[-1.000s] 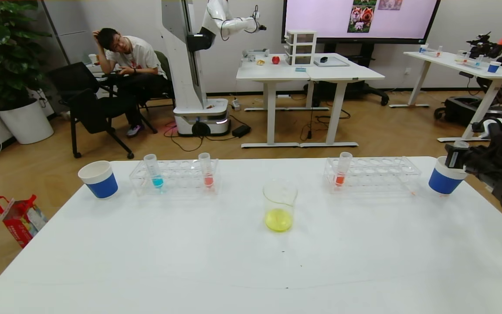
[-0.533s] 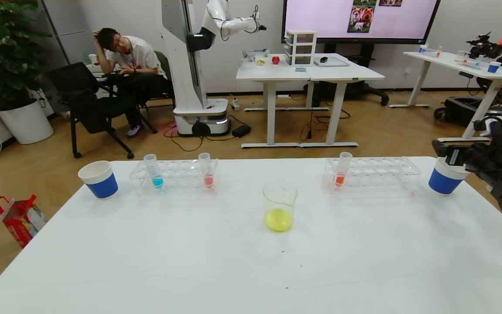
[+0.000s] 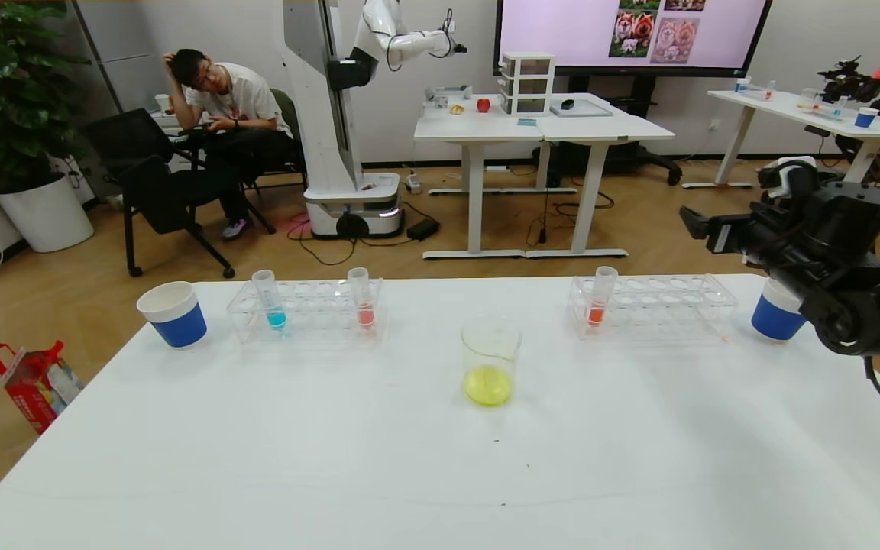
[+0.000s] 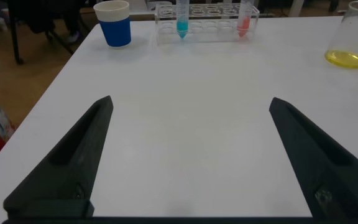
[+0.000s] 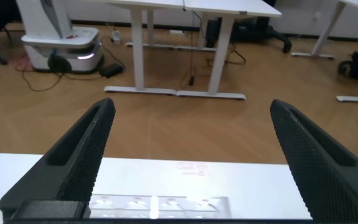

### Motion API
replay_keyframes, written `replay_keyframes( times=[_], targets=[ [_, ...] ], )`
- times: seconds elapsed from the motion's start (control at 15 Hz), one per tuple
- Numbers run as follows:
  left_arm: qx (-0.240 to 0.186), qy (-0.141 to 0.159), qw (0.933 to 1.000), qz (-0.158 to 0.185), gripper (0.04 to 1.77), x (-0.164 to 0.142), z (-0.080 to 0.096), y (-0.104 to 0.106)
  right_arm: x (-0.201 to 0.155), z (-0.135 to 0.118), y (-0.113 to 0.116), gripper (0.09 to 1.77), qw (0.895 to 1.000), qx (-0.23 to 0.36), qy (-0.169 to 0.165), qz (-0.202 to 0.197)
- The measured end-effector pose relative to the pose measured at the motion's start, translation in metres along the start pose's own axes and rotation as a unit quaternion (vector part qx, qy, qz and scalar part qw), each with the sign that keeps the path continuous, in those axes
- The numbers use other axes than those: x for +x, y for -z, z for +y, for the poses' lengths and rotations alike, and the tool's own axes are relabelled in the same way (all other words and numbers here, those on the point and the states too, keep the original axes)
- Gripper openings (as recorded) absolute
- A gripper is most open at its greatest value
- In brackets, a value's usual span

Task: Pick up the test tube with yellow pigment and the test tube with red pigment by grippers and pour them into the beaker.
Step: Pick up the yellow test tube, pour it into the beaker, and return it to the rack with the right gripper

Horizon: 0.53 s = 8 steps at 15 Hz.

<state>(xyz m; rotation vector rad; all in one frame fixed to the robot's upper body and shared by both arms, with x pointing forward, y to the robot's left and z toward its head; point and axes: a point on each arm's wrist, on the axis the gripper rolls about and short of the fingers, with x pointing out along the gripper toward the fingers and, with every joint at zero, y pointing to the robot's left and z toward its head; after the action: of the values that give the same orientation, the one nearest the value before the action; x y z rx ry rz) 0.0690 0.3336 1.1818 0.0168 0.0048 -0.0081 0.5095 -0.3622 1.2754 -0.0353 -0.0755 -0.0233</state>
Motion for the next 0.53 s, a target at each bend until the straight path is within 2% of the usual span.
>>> replay_keyframes(
  times=[0.07,0.2,0.33,0.53],
  targets=[
    [0.0,0.0,1.0,0.0,1.75,0.0,0.0,0.0,-0.004,0.023,-0.01,1.74,1.0,0.002,-0.015,-0.009],
    [0.0,0.0,1.0,0.0,1.75,0.0,0.0,0.0,-0.015,0.048,-0.026,1.74,0.999,0.005,-0.031,-0.023],
    [0.0,0.0,1.0,0.0,1.75,0.0,0.0,0.0,-0.031,0.056,-0.048,1.74,0.998,0.006,-0.039,-0.044],
    [0.0,0.0,1.0,0.0,1.75,0.0,0.0,0.0,-0.068,0.05,-0.092,1.74,0.995,0.009,-0.036,-0.089]
  ],
)
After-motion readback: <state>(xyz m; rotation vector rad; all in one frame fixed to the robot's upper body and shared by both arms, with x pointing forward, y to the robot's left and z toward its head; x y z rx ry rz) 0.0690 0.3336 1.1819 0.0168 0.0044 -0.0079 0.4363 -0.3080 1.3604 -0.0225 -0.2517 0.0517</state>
